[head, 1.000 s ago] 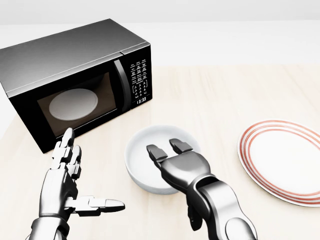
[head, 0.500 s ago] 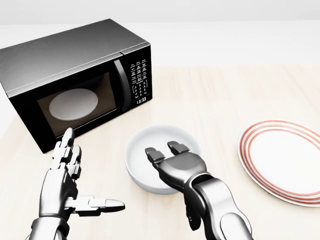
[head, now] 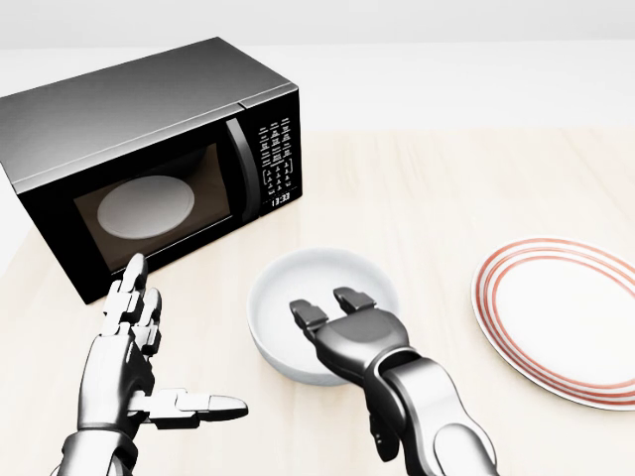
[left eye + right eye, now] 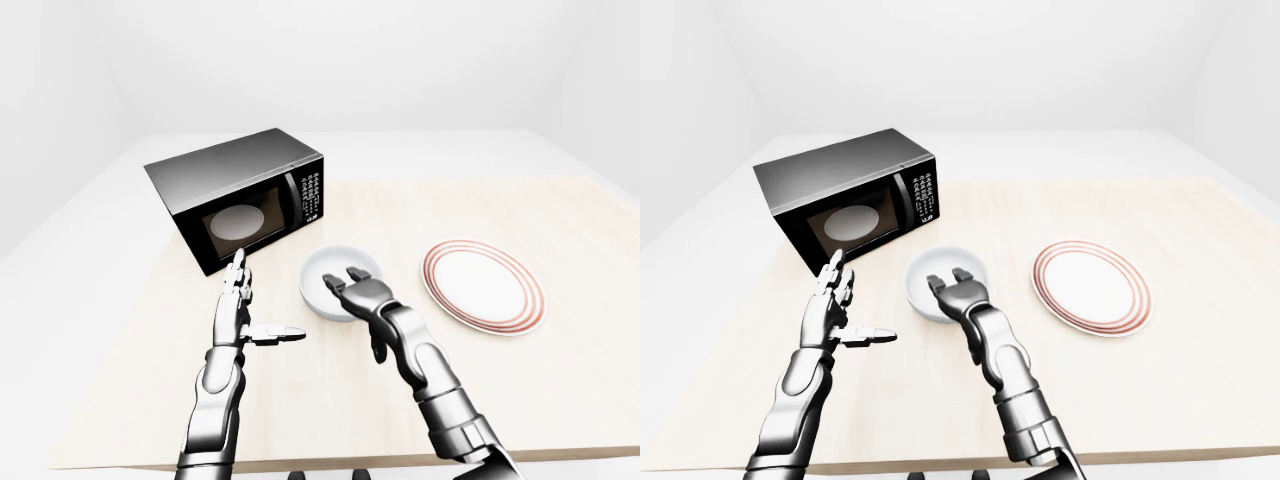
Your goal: Pick up the white bowl and put it on the plate.
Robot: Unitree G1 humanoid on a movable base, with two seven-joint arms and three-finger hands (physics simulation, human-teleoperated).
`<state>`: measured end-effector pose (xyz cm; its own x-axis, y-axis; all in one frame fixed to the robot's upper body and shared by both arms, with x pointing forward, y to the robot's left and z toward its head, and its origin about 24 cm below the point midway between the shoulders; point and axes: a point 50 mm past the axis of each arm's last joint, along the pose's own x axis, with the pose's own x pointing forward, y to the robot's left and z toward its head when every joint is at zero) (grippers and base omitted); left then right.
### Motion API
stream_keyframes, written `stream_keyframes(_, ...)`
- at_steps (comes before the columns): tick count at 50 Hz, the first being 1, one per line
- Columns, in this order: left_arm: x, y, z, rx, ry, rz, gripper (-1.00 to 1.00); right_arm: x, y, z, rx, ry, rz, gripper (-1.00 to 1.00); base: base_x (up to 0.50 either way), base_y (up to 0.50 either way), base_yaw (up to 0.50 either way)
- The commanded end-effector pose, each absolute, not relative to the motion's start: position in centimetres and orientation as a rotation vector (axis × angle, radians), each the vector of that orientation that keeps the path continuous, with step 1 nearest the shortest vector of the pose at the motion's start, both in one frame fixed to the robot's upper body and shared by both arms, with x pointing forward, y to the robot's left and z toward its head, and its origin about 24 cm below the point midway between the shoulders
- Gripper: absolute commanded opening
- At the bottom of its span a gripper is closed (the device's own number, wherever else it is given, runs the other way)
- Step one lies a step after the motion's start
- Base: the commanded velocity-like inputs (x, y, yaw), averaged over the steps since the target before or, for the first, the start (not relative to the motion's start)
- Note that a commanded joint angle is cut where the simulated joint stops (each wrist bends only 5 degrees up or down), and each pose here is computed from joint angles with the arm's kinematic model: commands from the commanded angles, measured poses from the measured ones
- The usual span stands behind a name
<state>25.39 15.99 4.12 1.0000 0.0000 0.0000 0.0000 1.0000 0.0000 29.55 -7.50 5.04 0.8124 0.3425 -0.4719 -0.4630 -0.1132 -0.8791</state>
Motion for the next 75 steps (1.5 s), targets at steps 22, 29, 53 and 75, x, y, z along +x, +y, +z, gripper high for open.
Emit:
stream_keyframes(22, 25.4, 16.0, 4.1, 0.000, 0.000, 0.000, 1.00, 29.5, -7.6, 3.6, -1.545, 0.125, 0.696, 1.00, 0.00, 0.00, 0.00)
stream_keyframes(29, 25.4, 16.0, 4.1, 0.000, 0.000, 0.000, 1.00, 29.5, -7.6, 3.4, -1.545, 0.126, 0.698, 1.00, 0.00, 0.00, 0.00)
stream_keyframes(53, 25.4, 16.0, 4.1, 0.000, 0.000, 0.000, 1.00, 29.4, -7.5, 3.6, -1.534, 0.116, 0.696, -1.00, 0.00, 0.00, 0.00)
stream_keyframes(75, 25.4, 16.0, 4.1, 0.000, 0.000, 0.000, 1.00, 31.3, -7.6, 9.1, -1.519, -0.096, 0.485, -1.00, 0.00, 0.00, 0.00)
